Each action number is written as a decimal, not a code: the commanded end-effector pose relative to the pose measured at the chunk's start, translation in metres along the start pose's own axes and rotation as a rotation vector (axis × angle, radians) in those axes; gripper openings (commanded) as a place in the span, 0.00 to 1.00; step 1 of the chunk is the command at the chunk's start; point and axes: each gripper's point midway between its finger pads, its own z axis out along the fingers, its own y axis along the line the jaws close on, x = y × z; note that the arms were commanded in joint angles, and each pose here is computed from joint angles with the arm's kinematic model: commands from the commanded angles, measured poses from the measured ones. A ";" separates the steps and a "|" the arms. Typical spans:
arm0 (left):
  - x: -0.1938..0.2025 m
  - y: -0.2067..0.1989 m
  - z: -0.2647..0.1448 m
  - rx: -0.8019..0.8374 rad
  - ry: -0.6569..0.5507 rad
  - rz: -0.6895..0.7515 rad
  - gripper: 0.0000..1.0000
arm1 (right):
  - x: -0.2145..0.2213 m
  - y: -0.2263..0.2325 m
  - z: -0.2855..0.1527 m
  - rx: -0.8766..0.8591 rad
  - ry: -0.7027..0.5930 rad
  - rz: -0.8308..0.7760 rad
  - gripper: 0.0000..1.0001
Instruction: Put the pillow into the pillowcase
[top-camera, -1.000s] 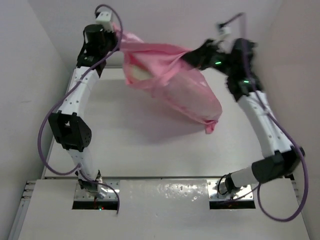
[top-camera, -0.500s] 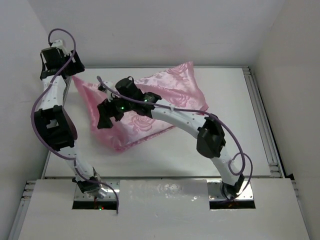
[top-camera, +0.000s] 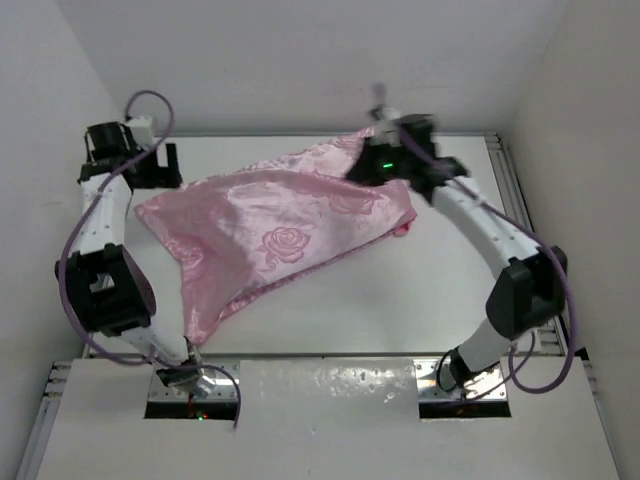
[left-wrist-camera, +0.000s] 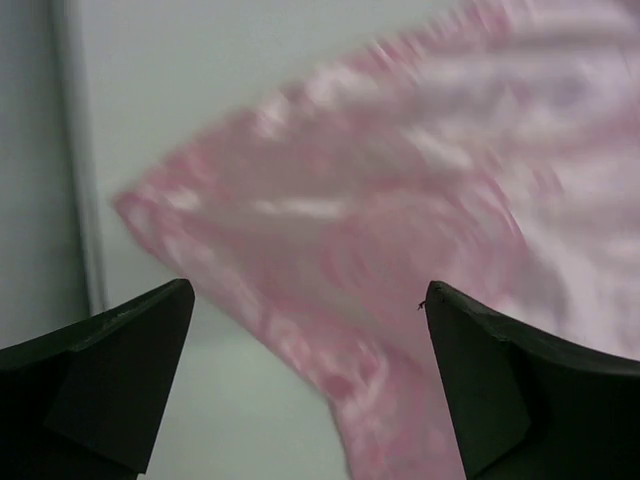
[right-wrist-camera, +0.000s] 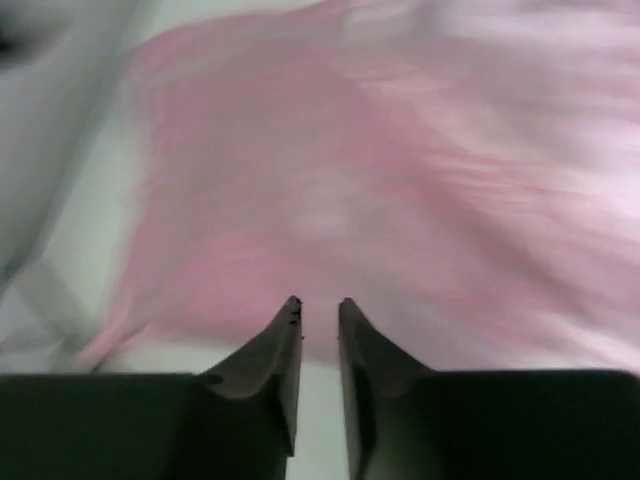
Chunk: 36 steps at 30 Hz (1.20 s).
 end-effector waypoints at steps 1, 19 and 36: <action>0.051 -0.062 -0.037 0.149 0.097 0.279 1.00 | 0.051 -0.147 -0.072 0.433 -0.054 0.388 0.24; 0.162 -0.200 -0.001 0.367 0.246 0.537 1.00 | 0.155 -0.287 -0.105 0.559 -0.287 0.819 0.48; 0.159 -0.183 0.032 0.287 0.327 0.506 0.00 | 0.188 -0.331 -0.075 0.676 -0.233 0.979 0.00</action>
